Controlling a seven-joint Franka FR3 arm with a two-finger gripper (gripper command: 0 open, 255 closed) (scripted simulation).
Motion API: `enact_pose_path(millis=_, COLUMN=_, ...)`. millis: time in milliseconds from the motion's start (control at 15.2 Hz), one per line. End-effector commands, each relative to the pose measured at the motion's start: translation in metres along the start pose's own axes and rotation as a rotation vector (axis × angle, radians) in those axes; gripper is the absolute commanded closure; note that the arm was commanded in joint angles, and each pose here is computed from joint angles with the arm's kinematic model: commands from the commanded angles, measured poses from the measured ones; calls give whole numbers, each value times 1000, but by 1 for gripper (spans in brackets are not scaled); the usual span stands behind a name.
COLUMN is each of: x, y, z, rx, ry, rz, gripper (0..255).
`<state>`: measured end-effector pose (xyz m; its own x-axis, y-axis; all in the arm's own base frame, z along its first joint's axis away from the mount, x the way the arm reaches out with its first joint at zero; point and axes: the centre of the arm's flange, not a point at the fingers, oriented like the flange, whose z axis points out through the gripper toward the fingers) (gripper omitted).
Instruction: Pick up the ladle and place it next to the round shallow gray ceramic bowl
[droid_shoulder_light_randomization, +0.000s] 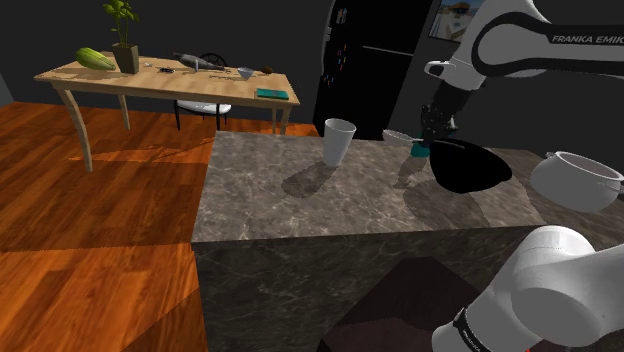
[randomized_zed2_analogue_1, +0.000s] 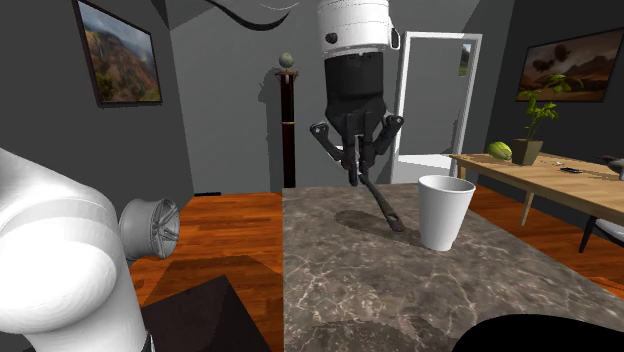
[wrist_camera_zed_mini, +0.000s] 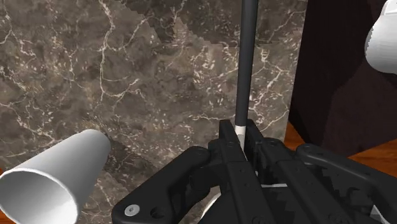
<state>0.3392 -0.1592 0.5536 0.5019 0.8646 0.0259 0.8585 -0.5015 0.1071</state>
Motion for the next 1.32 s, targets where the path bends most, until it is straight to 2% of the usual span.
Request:
enact_pose_path(millis=0, x=-25, y=-4, z=-3, rx=0, ry=0, rz=-1, gripper=255)
enact_pose_path(millis=198, x=-66, y=-7, z=-5, rx=0, ry=0, rz=-1, gripper=255)
enact_pose_path(millis=1254, x=-68, y=-16, z=79, rx=0, ry=0, rz=-1, gripper=255)
